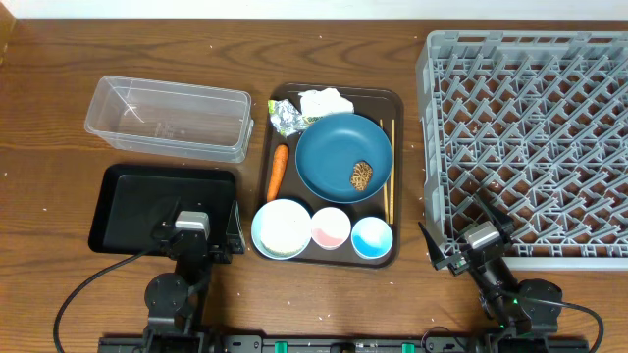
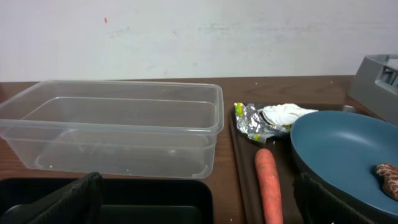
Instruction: Sort waste into correct bins and load items into the dishwasher rack
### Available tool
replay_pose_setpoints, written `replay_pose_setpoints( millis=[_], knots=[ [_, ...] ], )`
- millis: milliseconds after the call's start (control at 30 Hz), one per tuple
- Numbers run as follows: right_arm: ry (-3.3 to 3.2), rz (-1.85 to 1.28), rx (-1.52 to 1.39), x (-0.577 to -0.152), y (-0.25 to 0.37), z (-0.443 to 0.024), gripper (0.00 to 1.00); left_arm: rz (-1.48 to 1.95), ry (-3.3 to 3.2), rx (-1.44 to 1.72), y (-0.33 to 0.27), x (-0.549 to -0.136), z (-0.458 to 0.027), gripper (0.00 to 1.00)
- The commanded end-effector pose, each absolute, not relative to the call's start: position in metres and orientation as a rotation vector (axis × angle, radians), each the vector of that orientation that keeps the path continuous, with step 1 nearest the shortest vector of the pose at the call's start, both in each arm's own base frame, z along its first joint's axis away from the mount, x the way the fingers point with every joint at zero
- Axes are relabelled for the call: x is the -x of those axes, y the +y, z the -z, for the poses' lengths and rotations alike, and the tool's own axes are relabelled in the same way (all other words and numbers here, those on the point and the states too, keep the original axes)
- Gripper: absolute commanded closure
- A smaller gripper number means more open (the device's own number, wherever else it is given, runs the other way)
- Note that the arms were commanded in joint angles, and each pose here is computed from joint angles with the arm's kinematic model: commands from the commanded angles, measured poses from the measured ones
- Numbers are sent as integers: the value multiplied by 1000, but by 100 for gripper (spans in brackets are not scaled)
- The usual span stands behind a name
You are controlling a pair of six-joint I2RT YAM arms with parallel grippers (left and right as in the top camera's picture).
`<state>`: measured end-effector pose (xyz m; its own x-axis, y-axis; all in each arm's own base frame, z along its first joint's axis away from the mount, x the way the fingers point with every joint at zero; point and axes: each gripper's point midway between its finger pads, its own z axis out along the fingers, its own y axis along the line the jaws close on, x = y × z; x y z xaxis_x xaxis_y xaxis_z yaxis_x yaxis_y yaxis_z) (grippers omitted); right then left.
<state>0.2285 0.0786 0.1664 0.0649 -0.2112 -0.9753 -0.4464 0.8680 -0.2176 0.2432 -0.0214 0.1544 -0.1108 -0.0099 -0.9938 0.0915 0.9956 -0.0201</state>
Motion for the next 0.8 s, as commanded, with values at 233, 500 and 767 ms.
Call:
replay_pose_setpoints(
  millis=[233,500,767],
  knots=[
    [1522,-201,532,-228,78,-165,2,91,1715,-60,-21,-243,-139,2],
    [1522,-201,532,-228,78,-165,1,61,1710,-58,-18,-244,-140,2],
    [1522,-201,532,-228,78,-165,1,47,1719,-44,-15,-244,-138,2]
  ],
)
